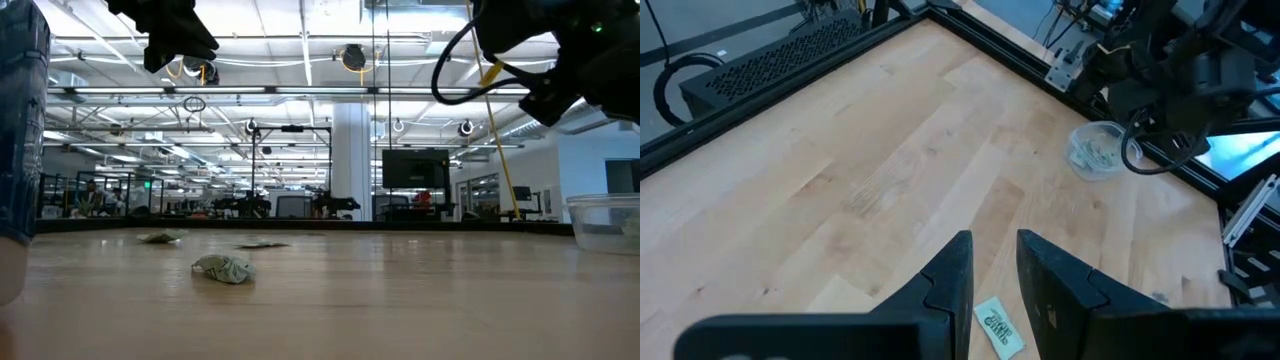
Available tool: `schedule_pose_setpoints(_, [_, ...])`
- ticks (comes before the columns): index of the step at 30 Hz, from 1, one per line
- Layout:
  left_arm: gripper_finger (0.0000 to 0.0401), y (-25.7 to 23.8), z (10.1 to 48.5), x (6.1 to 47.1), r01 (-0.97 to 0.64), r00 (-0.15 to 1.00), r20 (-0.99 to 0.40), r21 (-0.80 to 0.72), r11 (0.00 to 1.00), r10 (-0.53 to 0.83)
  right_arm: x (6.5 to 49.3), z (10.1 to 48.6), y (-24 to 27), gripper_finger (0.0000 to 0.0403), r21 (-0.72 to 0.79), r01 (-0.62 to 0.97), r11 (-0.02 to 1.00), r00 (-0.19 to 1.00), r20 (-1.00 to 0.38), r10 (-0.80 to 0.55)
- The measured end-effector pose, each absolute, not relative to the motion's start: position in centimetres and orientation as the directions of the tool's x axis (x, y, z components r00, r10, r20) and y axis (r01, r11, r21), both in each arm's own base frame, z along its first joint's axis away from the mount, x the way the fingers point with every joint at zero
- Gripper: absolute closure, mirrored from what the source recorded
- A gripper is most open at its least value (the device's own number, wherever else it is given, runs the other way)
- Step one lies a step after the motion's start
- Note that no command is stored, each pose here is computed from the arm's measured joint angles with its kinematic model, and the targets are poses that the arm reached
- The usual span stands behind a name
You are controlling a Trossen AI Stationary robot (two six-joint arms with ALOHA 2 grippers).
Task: Pick and place Stevia / Truvia into bins
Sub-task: Put the green stevia packet into the transparent container
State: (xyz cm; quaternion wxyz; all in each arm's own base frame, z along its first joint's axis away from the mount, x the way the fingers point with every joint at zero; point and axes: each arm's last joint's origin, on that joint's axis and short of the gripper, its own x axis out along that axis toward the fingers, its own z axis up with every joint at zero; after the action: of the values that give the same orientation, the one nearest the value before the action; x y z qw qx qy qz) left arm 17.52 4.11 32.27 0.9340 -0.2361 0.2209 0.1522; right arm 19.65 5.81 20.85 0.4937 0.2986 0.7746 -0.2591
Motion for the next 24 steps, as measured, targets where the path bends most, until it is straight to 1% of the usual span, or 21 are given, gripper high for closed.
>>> schedule_pose_setpoints(8, [0.0316, 4.1, 32.3, 17.5, -0.389, 0.857, -0.484, -0.375, 0.842, 0.180, 20.0, 20.8, 5.9, 0.0383, -0.068, 0.713, 0.697, -0.300, -0.929, 0.215])
schedule_pose_setpoints(11, [0.0316, 4.1, 32.3, 17.5, -0.388, 0.856, -0.484, -0.373, 0.842, 0.180, 20.3, 20.7, 6.0, 0.0383, -0.027, 0.681, 0.732, -0.272, -0.937, 0.219])
schedule_pose_setpoints(15, [0.0316, 4.1, 32.3, 17.5, -0.388, 0.856, -0.484, -0.373, 0.843, 0.180, 20.8, 20.6, 6.0, 0.0383, 0.007, 0.641, 0.767, -0.211, -0.960, 0.185])
schedule_pose_setpoints(20, [0.0316, 4.1, 32.3, 17.5, -0.388, 0.856, -0.484, -0.373, 0.843, 0.180, 20.8, 20.6, 5.9, 0.0378, 0.011, 0.674, 0.738, -0.212, -0.955, 0.208])
schedule_pose_setpoints(24, [0.0316, 4.1, 32.3, 17.5, -0.388, 0.856, -0.485, -0.373, 0.843, 0.180, 20.7, 20.6, 6.0, 0.0358, 0.020, 0.685, 0.729, -0.229, -0.943, 0.241])
